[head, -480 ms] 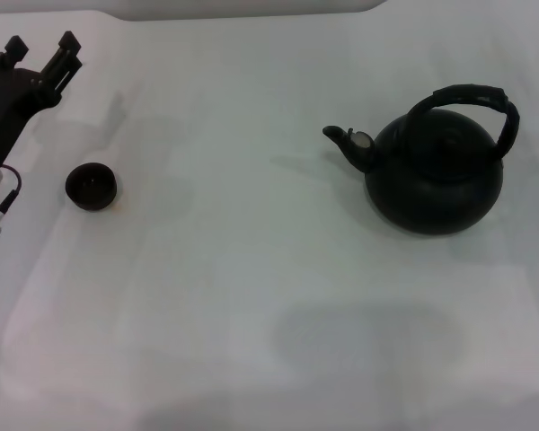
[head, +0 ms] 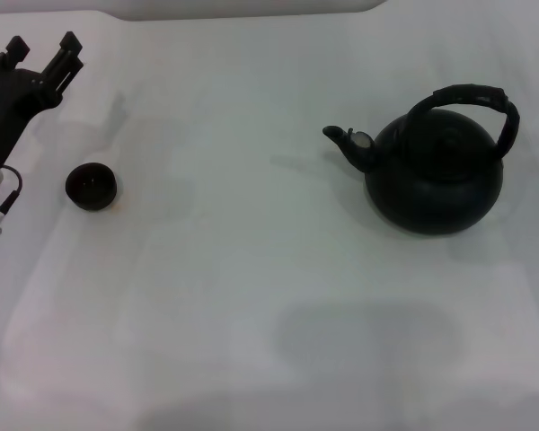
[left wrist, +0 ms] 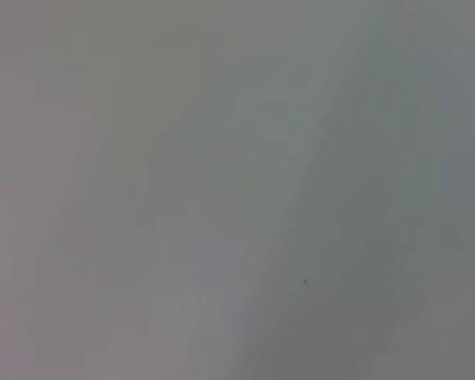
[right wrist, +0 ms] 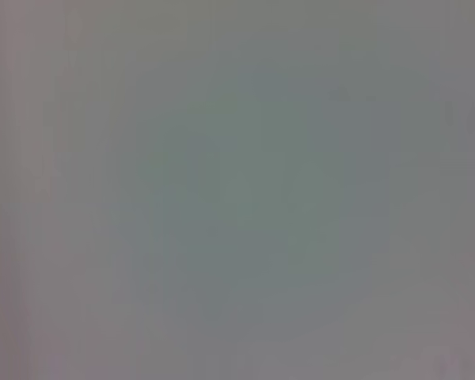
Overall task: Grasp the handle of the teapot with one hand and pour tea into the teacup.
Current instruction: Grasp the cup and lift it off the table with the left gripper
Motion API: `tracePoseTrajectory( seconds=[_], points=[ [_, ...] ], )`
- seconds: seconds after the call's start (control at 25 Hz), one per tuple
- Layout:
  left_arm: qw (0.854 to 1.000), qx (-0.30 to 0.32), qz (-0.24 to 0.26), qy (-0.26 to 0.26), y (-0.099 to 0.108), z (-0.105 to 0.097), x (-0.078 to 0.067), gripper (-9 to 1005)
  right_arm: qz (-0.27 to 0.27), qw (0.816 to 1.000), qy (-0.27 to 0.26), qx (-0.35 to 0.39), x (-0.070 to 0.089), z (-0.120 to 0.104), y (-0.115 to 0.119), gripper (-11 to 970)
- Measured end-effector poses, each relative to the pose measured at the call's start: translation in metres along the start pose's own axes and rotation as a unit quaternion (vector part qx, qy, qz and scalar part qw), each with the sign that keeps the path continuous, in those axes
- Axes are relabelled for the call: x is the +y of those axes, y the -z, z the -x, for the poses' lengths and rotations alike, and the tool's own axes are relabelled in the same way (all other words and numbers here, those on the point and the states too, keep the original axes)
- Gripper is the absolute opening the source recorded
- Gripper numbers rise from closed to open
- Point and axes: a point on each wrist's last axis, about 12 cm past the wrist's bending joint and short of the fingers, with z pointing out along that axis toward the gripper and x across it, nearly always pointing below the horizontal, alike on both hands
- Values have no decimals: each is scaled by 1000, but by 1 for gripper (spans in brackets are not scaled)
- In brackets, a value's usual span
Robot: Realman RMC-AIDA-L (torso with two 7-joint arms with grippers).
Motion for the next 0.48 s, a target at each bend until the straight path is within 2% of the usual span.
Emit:
tracePoseTrajectory(
  seconds=[0.12,0.16,0.24,0.28,0.48],
  points=[
    [1000,1,-3,6,0,0,-1,834,0,1000,0,0,0,0,0,851],
    [999,7,-15,33,-4,1,-3,834,0,1000,0,0,0,0,0,851],
    [998,10,-23,55,-8,4,-4,833,-1,1000,-1,-2,0,0,0,851],
    [997,14,-32,73,-15,9,-5,833,-1,1000,-3,-3,0,1,0,851],
    [994,56,-44,88,-37,24,-2,831,1,1000,-8,-4,0,1,-1,850]
  ],
)
